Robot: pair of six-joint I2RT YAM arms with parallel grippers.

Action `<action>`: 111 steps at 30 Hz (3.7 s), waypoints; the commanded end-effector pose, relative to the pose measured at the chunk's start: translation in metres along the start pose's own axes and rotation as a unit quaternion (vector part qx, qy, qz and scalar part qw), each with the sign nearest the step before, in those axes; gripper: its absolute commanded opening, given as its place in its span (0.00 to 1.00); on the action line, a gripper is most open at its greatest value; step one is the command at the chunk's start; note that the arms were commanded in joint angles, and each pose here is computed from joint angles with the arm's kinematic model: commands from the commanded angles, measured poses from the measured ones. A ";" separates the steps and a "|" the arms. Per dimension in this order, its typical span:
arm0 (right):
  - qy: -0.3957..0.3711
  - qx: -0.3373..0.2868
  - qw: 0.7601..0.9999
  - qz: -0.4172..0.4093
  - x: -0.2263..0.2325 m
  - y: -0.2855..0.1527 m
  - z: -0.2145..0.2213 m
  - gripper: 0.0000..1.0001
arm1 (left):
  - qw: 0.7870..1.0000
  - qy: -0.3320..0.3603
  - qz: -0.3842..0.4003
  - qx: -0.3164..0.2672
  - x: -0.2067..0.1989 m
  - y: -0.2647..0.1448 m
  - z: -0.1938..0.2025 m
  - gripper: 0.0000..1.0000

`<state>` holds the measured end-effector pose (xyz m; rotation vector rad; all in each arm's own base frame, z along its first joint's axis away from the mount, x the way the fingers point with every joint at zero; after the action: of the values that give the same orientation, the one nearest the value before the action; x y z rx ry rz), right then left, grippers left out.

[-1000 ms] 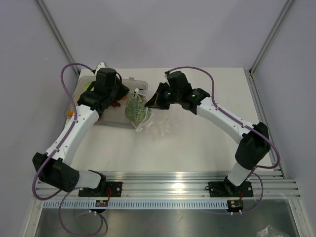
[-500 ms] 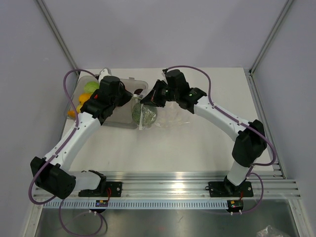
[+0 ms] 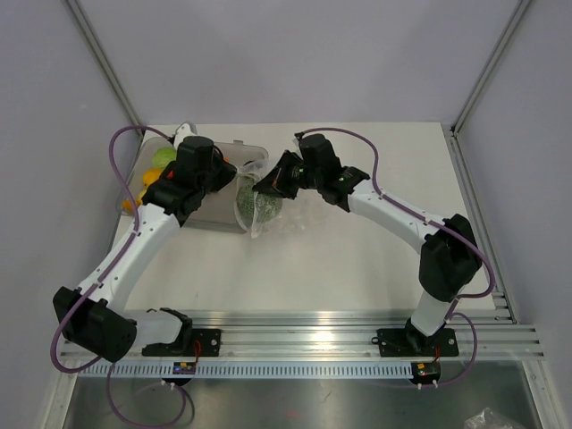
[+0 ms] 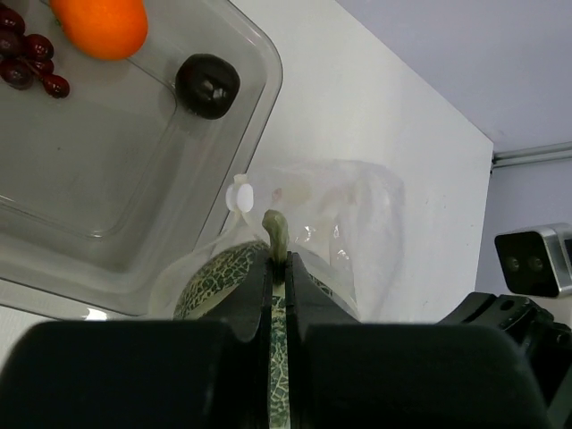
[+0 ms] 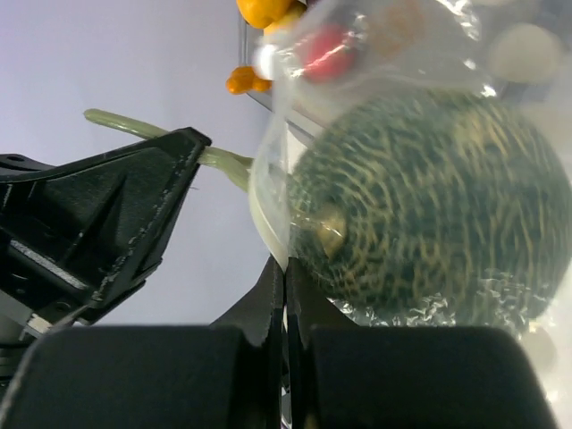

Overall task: Place the food in the zip-top bag and seal the zipper
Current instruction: Place the fake fruit in the zipper food storage bag, then adjust the zipper food storage bag at the center of the board.

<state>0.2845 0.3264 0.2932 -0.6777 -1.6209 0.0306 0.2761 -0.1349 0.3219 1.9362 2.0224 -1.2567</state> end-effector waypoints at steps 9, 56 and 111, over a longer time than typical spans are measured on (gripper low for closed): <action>-0.032 0.015 0.997 -0.068 0.021 -0.010 0.002 0.00 | 0.993 -0.055 0.094 -0.045 -0.015 -0.025 -0.045 0.00; -0.075 -0.002 0.986 -0.152 -0.002 -0.038 -0.004 0.00 | 0.914 0.235 0.278 0.180 -0.034 -0.056 -0.011 0.38; -0.226 -0.202 0.941 0.151 0.015 -0.189 -0.035 0.00 | 0.913 0.174 0.298 0.217 -0.080 -0.031 -0.027 0.00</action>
<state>0.2458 0.1896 0.4039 -1.0779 -2.0313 -0.0478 0.2704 -0.1721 0.4095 2.7995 1.2194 -1.2585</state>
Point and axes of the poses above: each gripper's point midway between its finger pads, its own y axis out along the fingers, its own x axis along the line the jaws close on, z = x × y, the point moved 10 cm from there along -y, back along the fingers, and after that the axes turned 3 degrees about y, right-handed, at the moved point
